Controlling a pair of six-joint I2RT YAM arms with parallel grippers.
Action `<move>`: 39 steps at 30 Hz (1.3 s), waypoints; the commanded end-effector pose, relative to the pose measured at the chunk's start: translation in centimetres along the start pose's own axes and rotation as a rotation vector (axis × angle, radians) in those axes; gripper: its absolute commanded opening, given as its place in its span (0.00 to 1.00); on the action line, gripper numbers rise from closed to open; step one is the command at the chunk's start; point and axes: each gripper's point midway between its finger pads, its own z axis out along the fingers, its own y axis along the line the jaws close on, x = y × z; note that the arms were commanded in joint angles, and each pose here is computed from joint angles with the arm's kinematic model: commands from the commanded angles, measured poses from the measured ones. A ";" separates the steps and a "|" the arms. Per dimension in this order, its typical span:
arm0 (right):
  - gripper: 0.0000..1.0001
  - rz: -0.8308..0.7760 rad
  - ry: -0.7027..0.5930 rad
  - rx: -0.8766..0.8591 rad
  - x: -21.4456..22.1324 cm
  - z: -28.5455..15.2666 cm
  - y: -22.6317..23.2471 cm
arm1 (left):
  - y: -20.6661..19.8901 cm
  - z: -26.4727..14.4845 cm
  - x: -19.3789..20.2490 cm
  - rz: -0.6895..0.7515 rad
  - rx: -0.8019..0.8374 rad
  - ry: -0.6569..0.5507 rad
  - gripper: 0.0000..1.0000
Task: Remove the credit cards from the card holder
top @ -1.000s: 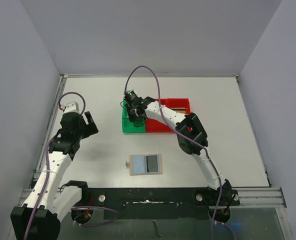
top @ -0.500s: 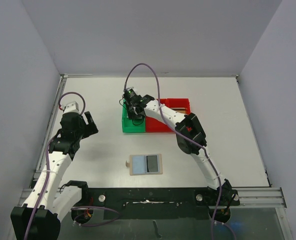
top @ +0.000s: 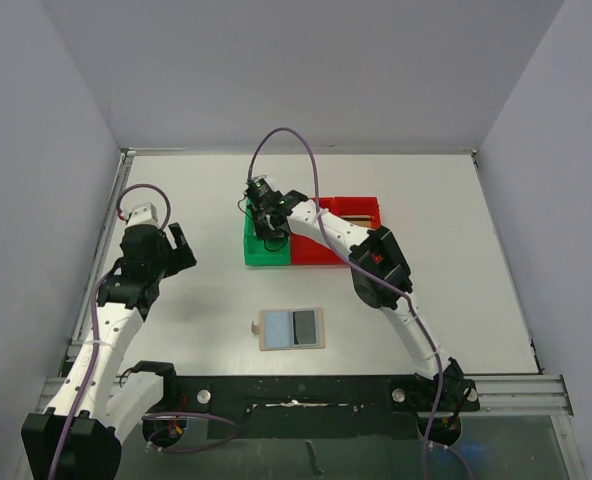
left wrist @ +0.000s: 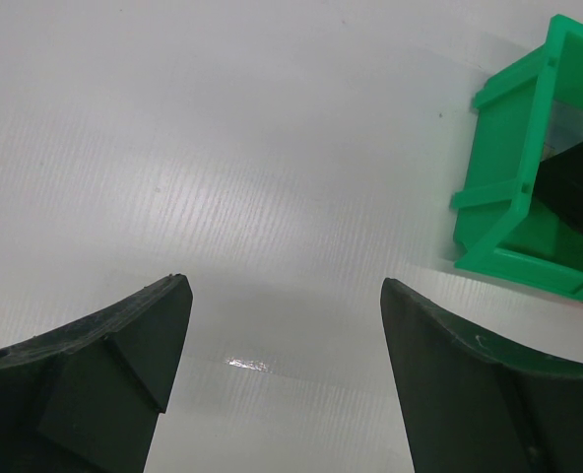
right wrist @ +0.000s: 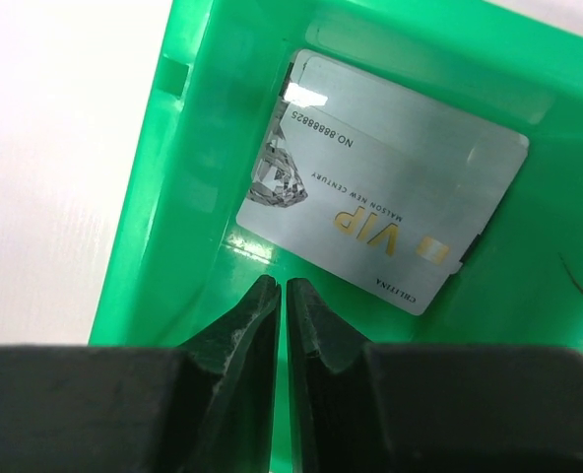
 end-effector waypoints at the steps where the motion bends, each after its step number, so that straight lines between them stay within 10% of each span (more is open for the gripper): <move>1: 0.10 -0.001 -0.014 -0.006 -0.4 1.0 0.5 | -0.7 0.1 -1.4 -0.004 0.034 -0.052 0.78; 39: 0.18 -0.037 -0.068 0.268 -1.7 2.1 -6.1 | -1.0 0.4 -1.1 0.000 0.047 -0.032 0.78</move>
